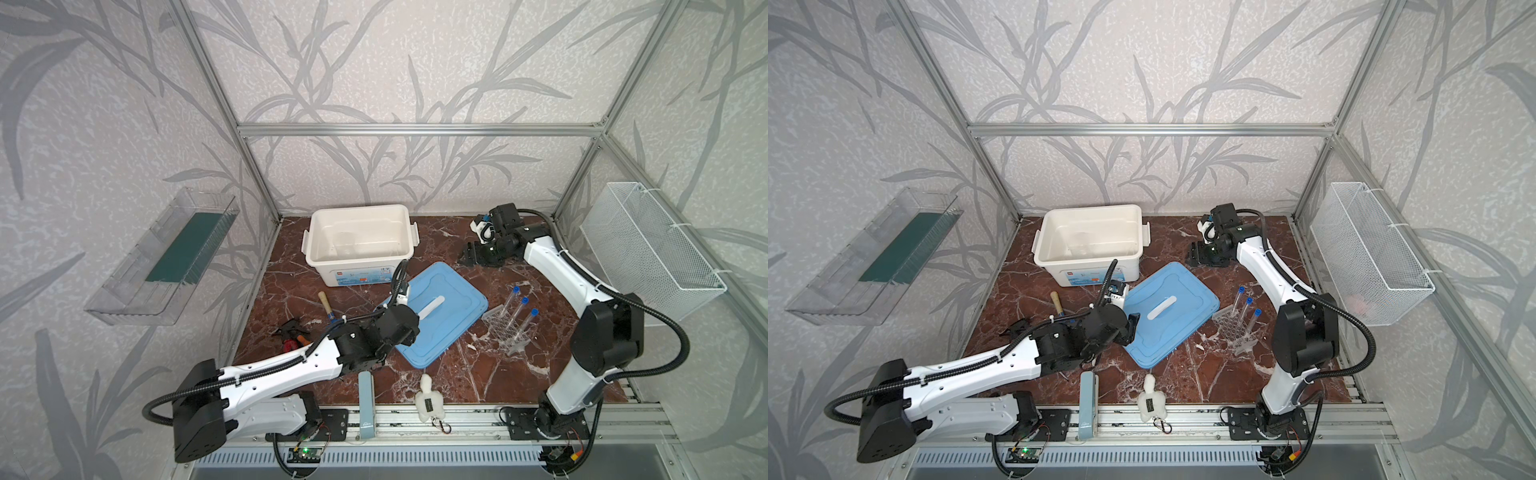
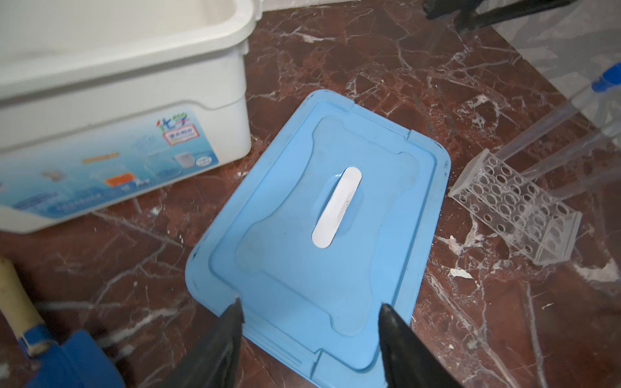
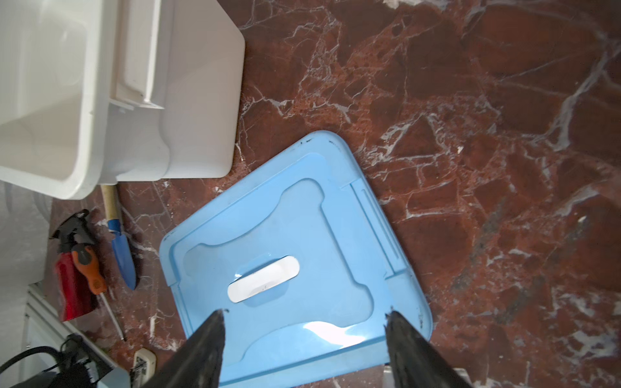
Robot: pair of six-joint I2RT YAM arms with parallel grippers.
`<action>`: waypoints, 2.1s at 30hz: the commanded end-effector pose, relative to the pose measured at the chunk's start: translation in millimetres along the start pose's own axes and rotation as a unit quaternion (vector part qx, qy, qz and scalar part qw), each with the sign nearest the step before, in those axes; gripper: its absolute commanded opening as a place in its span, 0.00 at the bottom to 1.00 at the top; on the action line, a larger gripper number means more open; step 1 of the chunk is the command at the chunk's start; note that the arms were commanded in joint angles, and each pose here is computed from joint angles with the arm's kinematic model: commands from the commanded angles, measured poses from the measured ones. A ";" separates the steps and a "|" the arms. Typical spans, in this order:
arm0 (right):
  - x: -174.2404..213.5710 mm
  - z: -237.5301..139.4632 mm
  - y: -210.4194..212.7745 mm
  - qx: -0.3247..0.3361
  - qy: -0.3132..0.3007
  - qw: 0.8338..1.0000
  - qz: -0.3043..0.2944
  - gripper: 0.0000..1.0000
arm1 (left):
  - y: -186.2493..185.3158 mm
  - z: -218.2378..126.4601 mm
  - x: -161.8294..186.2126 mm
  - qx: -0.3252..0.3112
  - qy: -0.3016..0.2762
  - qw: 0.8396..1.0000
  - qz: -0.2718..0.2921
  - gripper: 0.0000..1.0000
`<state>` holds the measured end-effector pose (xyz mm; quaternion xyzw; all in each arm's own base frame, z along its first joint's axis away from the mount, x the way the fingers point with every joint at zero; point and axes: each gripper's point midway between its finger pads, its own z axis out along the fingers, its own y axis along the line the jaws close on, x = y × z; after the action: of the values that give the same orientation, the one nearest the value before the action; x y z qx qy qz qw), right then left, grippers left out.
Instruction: Organize the chemistry lab equipment
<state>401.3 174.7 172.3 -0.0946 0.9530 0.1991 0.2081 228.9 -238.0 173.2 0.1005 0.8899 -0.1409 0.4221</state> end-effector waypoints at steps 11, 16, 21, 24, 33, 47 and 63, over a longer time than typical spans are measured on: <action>18.3 5.0 59.3 -0.076 -0.011 0.989 -0.123 0.76 | -29.1 26.2 -14.8 0.033 0.011 0.990 0.134 0.56; 28.4 1.0 65.8 -0.047 -0.007 0.975 -0.216 0.78 | -13.3 34.6 -20.8 0.052 0.012 0.998 0.014 0.62; 26.9 -11.1 80.9 -0.085 -0.058 0.967 -0.231 0.79 | -19.6 58.8 -3.5 0.051 0.059 0.991 0.111 0.61; 30.3 -22.8 77.5 -0.075 -0.081 0.965 -0.236 0.78 | -35.2 75.8 6.0 0.109 0.090 0.981 0.135 0.61; 50.2 -83.1 69.3 -0.056 -0.184 0.958 -0.214 0.76 | -37.9 124.4 11.3 0.103 0.160 0.966 0.172 0.59; 49.8 -69.3 92.1 -0.143 -0.160 0.948 -0.235 0.87 | -35.8 115.9 -18.8 0.135 0.112 0.981 0.084 0.61; 73.9 -63.9 70.7 -0.111 -0.186 0.952 -0.216 0.83 | -24.3 173.8 29.1 0.109 0.225 0.953 0.170 0.48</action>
<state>291.9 207.3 208.1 -0.2929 0.8337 0.2694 0.3829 321.4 -315.2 45.6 0.3068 0.9182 -0.1444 0.2046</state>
